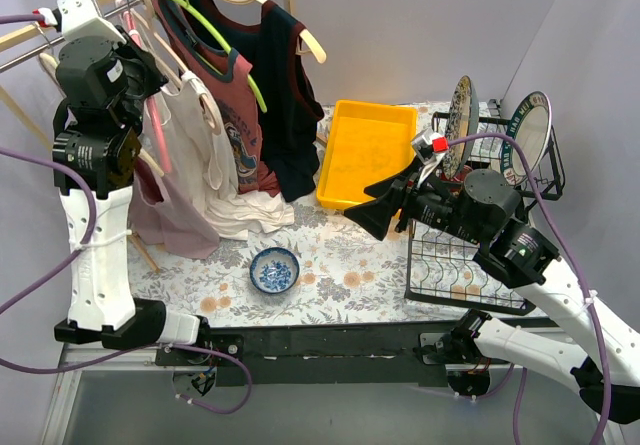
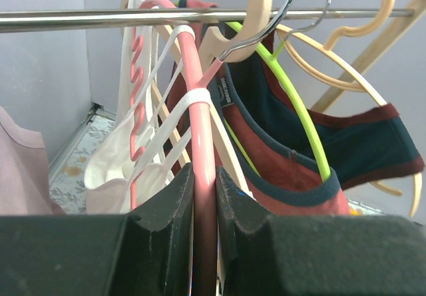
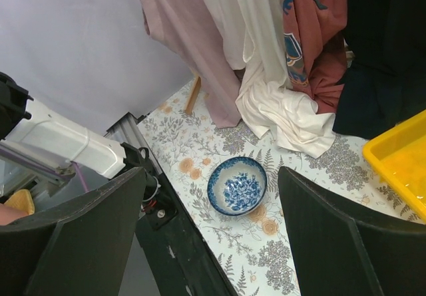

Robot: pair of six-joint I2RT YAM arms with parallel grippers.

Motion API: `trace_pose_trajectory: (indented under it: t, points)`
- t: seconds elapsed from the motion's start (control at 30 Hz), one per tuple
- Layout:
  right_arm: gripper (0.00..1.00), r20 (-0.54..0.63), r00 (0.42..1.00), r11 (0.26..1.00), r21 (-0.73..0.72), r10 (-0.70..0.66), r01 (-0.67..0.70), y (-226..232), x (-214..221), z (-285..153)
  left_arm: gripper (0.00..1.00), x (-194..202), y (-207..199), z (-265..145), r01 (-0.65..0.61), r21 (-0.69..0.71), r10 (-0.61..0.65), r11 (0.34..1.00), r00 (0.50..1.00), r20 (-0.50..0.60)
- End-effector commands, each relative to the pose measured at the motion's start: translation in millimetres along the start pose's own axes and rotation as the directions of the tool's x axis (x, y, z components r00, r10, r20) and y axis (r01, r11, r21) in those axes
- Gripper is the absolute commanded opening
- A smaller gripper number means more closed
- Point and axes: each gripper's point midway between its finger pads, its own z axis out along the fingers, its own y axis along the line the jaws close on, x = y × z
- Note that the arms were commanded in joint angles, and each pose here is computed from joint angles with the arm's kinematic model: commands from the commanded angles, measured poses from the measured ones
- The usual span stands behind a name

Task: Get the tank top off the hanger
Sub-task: Pick up the hanger from the clothesline.

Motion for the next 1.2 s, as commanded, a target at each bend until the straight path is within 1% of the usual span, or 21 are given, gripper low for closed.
trace_pose_trajectory:
  t: [0.0, 0.23, 0.33, 0.57, 0.7, 0.9, 0.97, 1.03, 1.07, 1.1, 1.17]
  points:
    - [0.88, 0.045, 0.999, 0.999, -0.042, -0.005, 0.006, 8.2, -10.0, 2.8, 0.0, -28.5, -11.8, -33.4, 0.03, 0.113, -0.039, 0.993, 0.996, 0.078]
    - [0.88, 0.033, 0.999, 0.998, -0.059, 0.005, -0.003, 10.8, -8.7, 6.0, 0.0, -20.7, -10.0, -46.5, 0.025, 0.139, -0.034, 0.99, 0.998, 0.059]
    - [0.88, 0.032, 0.999, 0.997, -0.071, 0.008, -0.006, 13.1, -8.9, 5.8, 0.0, -13.0, -4.3, -50.8, 0.023, 0.124, -0.028, 0.992, 0.999, 0.039]
    - [0.88, 0.026, 1.0, 0.997, -0.076, 0.013, -0.011, 13.0, -5.7, 6.9, 0.0, 4.3, -1.0, -62.6, 0.015, 0.147, -0.015, 0.989, 1.0, -0.002]
    - [0.88, 0.012, 1.0, 0.996, -0.086, 0.013, -0.012, 14.1, -4.0, 10.0, 0.0, 12.0, 3.2, -70.7, 0.042, 0.14, -0.038, 0.989, 0.999, -0.029]
    - [0.88, -0.012, 1.0, 0.995, -0.104, 0.005, -0.007, 15.5, -3.4, 20.3, 0.0, 12.4, -0.4, -102.3, 0.091, 0.217, -0.086, 0.972, 0.996, -0.032]
    - [0.87, -0.029, 1.0, 0.993, -0.115, 0.009, -0.012, 16.4, -3.4, 28.8, 0.0, 15.3, 4.4, -109.5, 0.11, 0.207, -0.105, 0.972, 0.994, -0.036]
    - [0.86, -0.017, 1.0, 0.989, -0.147, 0.0, -0.002, 26.1, -16.5, 33.5, 0.0, 21.1, 13.3, -119.5, 0.139, 0.185, -0.135, 0.973, 0.99, -0.037]
    - [0.86, -0.037, 0.999, 0.988, -0.157, -0.002, -0.004, 28.3, -13.8, 42.9, 0.0, 24.6, 17.9, -121.7, 0.149, 0.169, -0.145, 0.974, 0.989, -0.037]
    - [0.85, -0.018, 1.0, 0.984, -0.177, -0.014, 0.01, 36.1, -25.3, 45.1, 0.0, 28.9, 20.9, -123.9, 0.161, 0.16, -0.156, 0.974, 0.987, -0.041]
    - [0.85, -0.034, 0.999, 0.979, -0.205, -0.025, 0.018, 44.0, -23.1, 59.4, 0.0, 47.1, 27.3, -127.9, 0.176, 0.148, -0.167, 0.973, 0.983, -0.071]
